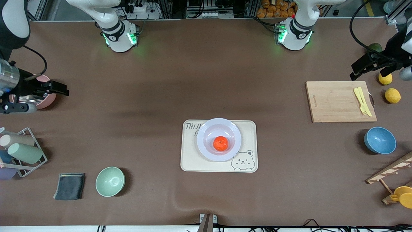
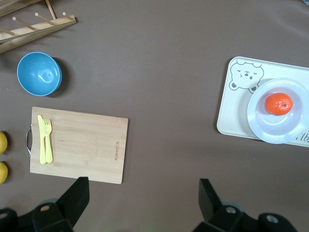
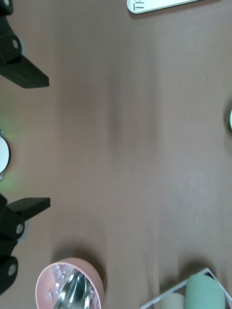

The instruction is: Place orange and plate with both arms

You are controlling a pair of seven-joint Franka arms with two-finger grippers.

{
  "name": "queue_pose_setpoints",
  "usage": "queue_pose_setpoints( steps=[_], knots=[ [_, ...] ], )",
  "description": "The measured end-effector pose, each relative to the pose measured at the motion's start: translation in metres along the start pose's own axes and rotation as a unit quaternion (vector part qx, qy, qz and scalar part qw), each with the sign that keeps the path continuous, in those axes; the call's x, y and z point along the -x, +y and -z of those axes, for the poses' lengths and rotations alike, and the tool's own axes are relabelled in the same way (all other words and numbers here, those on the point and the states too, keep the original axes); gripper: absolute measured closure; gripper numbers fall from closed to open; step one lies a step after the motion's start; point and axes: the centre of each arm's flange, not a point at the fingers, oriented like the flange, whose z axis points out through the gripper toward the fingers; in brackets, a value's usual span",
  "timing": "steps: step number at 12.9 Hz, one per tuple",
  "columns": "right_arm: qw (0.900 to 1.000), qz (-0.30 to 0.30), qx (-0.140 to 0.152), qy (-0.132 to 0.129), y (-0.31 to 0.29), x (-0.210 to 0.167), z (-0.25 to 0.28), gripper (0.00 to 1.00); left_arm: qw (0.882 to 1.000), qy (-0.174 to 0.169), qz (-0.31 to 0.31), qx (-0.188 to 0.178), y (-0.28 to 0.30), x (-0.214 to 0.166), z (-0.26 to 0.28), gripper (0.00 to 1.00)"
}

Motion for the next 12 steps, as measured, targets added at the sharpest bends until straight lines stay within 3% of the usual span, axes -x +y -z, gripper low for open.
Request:
queue_pose_setpoints(
  steps=[10,12],
  knots=[
    [0.997,-0.012,0.025,0.078,-0.004,0.021,0.048,0.0,1.0,-0.009,-0.001,-0.002,0.002,-0.003,-0.009,0.0],
    [0.996,-0.012,0.025,0.083,-0.004,0.02,0.049,0.0,1.0,-0.008,-0.001,-0.004,0.002,-0.003,-0.009,0.0]
  ],
)
